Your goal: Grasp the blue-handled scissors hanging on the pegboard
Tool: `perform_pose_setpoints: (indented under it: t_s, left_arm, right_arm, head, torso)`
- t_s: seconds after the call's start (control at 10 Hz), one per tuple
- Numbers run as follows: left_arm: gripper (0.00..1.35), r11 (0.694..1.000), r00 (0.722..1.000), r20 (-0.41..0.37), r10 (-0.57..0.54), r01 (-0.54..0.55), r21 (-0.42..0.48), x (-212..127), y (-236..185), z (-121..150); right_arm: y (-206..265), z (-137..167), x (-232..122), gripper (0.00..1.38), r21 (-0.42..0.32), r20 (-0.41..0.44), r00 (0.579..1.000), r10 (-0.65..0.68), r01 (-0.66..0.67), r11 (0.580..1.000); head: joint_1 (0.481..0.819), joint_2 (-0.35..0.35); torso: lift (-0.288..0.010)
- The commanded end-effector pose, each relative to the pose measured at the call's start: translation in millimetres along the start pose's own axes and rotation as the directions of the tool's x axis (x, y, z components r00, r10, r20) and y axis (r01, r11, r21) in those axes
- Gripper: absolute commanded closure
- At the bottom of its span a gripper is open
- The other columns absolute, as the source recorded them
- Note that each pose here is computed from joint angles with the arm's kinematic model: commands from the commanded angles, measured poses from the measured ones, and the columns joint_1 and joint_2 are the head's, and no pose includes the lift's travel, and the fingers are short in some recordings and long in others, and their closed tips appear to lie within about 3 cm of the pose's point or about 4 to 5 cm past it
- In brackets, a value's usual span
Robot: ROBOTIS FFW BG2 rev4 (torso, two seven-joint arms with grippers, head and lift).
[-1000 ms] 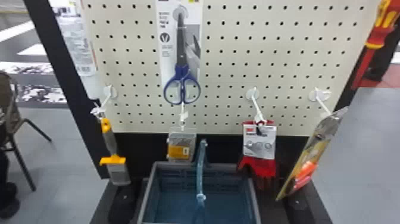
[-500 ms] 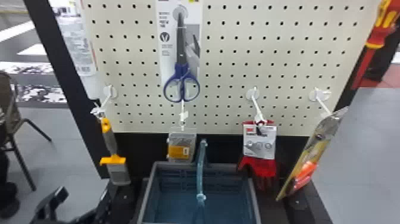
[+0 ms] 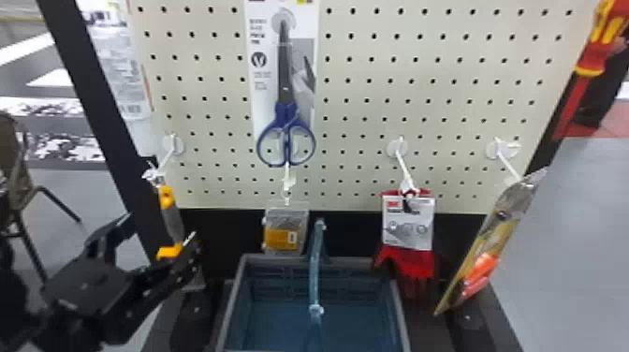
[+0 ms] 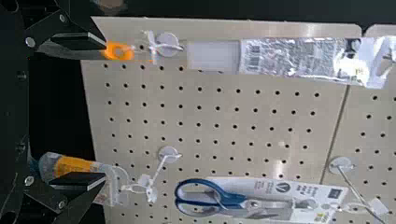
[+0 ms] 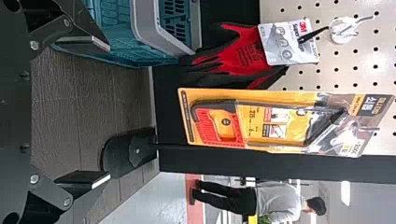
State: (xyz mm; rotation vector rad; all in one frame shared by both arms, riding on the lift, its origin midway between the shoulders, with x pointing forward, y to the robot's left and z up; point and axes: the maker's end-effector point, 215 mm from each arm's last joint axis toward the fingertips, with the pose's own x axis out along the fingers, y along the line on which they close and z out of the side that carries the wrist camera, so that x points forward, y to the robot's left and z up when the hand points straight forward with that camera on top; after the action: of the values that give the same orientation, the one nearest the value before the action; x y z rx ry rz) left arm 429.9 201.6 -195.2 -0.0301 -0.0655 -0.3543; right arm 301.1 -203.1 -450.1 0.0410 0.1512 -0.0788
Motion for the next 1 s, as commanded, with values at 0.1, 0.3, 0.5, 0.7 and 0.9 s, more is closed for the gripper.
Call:
perform_pose_setpoints:
  t_s: [0.1,0.3,0.5,0.7,0.9]
  left_arm:
    - [0.2,0.999,0.998,0.052,-0.026,0.024,0.036,17,3,31]
    - [0.25,0.996,0.997,0.06,-0.051,0.046,0.073,34,8,50]
    - [0.49,0.99,0.993,0.096,-0.073,0.06,0.13,47,11,79]
    - [0.49,0.991,0.992,0.094,-0.084,0.074,0.108,59,15,85]
    - [0.48,0.985,0.983,0.106,-0.148,0.137,0.106,77,-1,98]
  right_arm:
    - [0,0,1,0.32,0.0,0.0,1.0,0.0,0.0,1.0]
    - [0,0,1,0.32,-0.001,0.0,1.0,0.001,-0.001,1.0]
    - [1,1,1,0.32,-0.002,0.003,1.0,0.003,-0.003,1.0]
    - [2,0,3,0.32,-0.003,0.003,1.0,0.006,-0.006,1.0]
    - [2,0,3,0.32,-0.003,0.002,1.0,0.006,-0.006,1.0]
  head:
    - [0.549,0.0]
    - [0.549,0.0]
    - [0.549,0.0]
    - [0.549,0.0]
    - [0.549,0.0]
  torso:
    - [-0.1]
    - [-0.1]
    - [-0.1]
    - [-0.1]
    - [-0.1]
